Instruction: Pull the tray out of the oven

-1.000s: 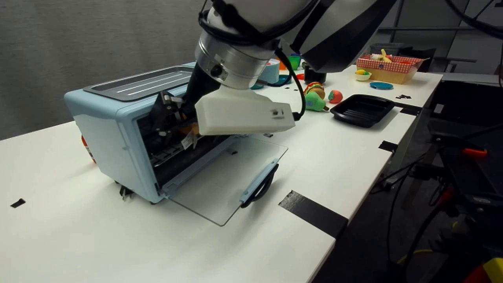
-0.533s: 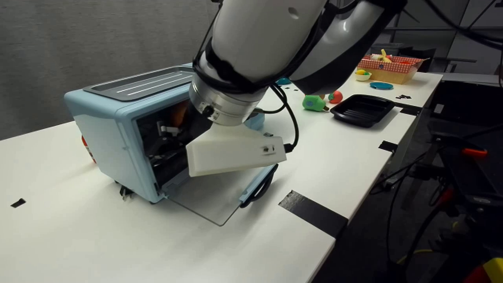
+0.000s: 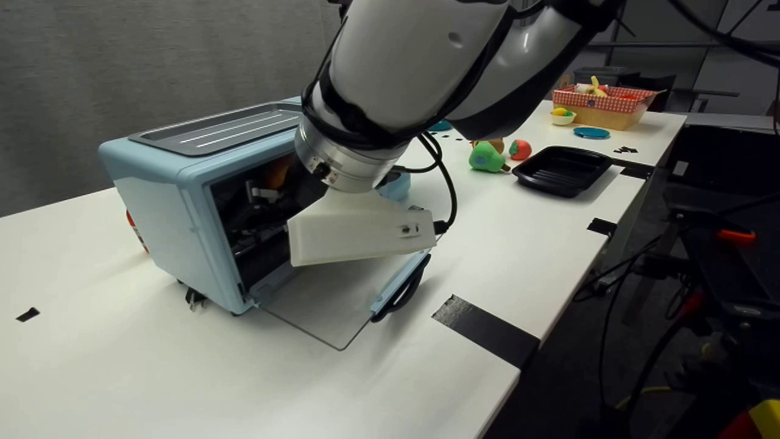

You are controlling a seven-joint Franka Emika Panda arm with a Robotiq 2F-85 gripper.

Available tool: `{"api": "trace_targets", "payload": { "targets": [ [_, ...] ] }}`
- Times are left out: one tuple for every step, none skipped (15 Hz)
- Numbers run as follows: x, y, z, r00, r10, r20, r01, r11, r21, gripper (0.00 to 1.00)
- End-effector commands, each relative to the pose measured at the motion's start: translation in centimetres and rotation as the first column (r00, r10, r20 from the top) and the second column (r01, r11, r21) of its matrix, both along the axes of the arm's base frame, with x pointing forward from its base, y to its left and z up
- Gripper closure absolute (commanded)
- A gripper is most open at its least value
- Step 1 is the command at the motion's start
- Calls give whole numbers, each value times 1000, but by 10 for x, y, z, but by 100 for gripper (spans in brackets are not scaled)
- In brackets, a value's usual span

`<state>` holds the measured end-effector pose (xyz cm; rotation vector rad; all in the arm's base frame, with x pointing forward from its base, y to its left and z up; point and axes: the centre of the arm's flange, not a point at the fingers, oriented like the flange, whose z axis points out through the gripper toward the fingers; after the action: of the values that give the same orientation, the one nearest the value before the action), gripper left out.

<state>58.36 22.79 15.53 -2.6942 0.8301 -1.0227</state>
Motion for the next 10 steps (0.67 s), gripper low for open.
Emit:
{"api": "trace_targets", "payload": {
  "targets": [
    [-11,-14,-4,999,-11,36,10,1000,25,0],
    [-9,-15,-2,999,-15,41,14,1000,22,0],
    [-6,-17,-3,999,-19,44,18,1000,19,0],
    [-4,-17,-5,999,-19,45,19,1000,14,2],
    [-2,-18,-7,999,-19,45,18,1000,11,13],
    [0,-18,-12,999,-18,40,17,1000,8,24],
    [1,-18,-16,999,-16,37,16,1000,6,31],
    [1,-17,-20,999,-16,30,16,1000,8,38],
    [1,-16,-22,1000,-13,24,13,1000,16,48],
    [2,-13,-21,1000,-9,17,8,1000,26,54]
  ]
}}
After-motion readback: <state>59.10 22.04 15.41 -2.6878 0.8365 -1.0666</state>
